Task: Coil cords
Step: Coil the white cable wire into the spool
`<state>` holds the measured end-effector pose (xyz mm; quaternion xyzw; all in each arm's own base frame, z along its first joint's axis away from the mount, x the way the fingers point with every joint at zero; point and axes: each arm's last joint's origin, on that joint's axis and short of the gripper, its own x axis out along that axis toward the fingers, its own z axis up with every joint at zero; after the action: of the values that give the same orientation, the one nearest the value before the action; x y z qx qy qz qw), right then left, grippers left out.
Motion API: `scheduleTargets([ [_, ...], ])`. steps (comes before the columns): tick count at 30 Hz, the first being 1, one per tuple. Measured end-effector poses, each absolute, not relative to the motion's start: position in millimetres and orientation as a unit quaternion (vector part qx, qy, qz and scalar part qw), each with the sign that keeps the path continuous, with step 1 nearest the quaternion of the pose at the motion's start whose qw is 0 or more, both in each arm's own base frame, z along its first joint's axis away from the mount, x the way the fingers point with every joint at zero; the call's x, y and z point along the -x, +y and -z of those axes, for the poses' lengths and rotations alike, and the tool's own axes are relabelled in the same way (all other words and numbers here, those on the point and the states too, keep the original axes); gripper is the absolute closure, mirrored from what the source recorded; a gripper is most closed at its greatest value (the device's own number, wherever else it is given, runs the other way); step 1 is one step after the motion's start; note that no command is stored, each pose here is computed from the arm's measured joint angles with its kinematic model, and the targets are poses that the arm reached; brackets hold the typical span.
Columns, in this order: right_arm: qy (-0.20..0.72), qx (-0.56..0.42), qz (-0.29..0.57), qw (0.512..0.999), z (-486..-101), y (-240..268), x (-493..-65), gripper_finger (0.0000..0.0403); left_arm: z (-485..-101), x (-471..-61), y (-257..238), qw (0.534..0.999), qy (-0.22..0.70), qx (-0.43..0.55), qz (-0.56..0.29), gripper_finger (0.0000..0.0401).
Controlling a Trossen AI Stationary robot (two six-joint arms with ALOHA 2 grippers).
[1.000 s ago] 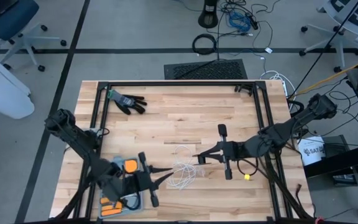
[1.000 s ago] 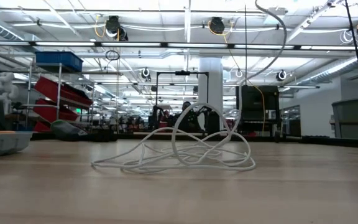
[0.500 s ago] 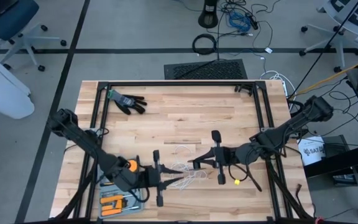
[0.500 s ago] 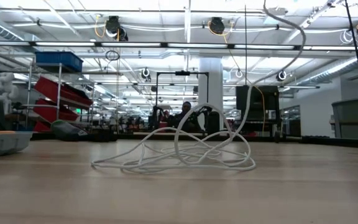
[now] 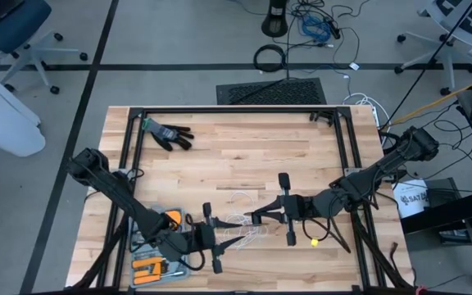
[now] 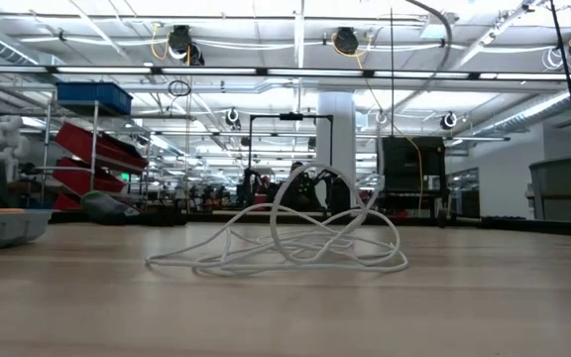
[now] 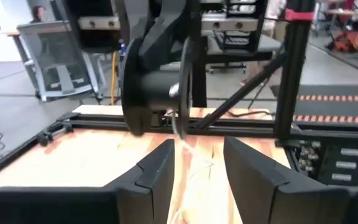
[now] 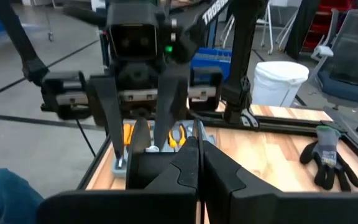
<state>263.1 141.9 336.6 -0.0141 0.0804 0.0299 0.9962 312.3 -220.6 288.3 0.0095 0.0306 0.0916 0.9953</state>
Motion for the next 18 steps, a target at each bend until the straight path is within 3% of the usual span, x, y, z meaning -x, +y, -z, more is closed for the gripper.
scheduleTargets([
  [13,0.057,0.026,-0.033,0.997,-341.6,142.1,-263.4,0.0403,-290.2,-317.2,-222.1,0.985,-0.016,-0.031,-0.172,0.0255],
  [18,0.041,0.029,-0.033,0.998,-344.9,142.1,-263.9,0.0403,-297.0,-318.4,-216.7,0.987,-0.025,-0.032,-0.155,0.0255],
])
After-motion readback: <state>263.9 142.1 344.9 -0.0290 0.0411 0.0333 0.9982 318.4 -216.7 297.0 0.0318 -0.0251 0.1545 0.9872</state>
